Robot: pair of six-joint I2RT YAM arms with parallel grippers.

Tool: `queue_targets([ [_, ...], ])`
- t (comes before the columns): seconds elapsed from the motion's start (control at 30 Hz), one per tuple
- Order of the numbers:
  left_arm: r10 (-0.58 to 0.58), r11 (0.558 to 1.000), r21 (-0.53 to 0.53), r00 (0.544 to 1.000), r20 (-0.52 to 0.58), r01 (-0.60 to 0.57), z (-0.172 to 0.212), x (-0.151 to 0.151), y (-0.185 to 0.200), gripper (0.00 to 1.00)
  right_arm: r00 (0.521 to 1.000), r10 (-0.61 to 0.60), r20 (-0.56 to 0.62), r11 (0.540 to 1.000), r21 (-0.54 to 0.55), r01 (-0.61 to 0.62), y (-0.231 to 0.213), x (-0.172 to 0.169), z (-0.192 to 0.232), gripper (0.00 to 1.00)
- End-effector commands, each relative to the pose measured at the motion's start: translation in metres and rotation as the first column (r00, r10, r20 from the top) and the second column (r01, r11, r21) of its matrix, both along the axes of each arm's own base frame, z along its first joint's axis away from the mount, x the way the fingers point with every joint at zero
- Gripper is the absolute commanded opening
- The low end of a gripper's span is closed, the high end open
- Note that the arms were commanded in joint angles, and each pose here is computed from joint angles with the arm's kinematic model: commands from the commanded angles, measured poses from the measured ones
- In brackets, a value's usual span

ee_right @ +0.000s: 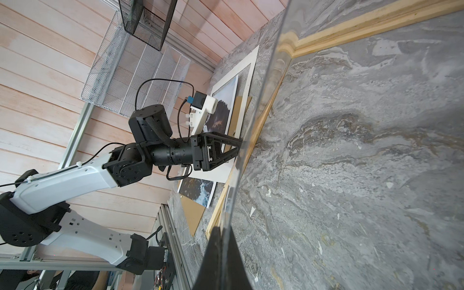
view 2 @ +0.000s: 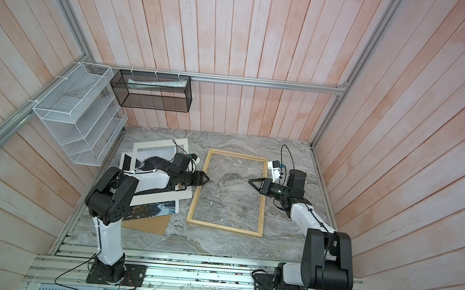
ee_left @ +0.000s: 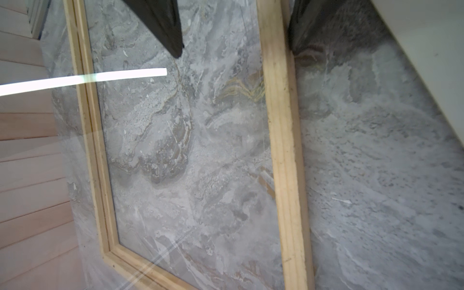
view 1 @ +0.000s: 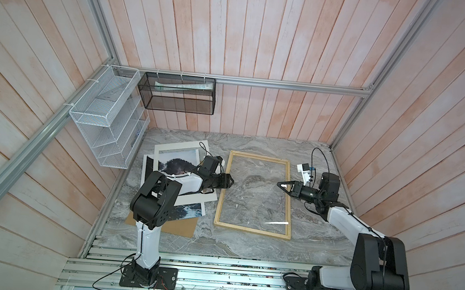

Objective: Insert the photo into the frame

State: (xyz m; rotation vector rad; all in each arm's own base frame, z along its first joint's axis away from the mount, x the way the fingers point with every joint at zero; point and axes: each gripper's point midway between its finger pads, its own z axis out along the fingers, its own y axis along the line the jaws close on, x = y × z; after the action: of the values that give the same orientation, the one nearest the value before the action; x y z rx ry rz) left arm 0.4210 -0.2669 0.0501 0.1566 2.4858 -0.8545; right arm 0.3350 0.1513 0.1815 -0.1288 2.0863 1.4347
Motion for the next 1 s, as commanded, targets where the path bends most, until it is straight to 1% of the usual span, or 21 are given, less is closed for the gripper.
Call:
queue_targets([
  [0.0,-0.066,0.996,-0.060,0.997,0.027,0.067,0.011,-0.005,-0.011,0.69,0.992,0.069,0.102,0.998,-0.007,-0.068,0.009,-0.004,0.009,0.00],
  [0.23,-0.071,0.994,-0.080,0.997,0.027,0.073,0.013,-0.004,-0.013,0.69,0.994,0.068,0.082,0.998,-0.011,-0.068,0.010,-0.003,0.001,0.00],
  [0.7,-0.071,0.994,-0.086,0.997,0.022,0.072,0.012,-0.005,-0.013,0.69,0.996,0.073,-0.054,0.997,-0.003,-0.073,0.011,0.002,-0.034,0.00],
  [0.97,-0.074,0.993,-0.093,0.997,0.022,0.076,0.013,-0.006,-0.014,0.69,0.994,0.050,-0.094,0.998,-0.017,-0.052,0.008,0.005,-0.043,0.01],
])
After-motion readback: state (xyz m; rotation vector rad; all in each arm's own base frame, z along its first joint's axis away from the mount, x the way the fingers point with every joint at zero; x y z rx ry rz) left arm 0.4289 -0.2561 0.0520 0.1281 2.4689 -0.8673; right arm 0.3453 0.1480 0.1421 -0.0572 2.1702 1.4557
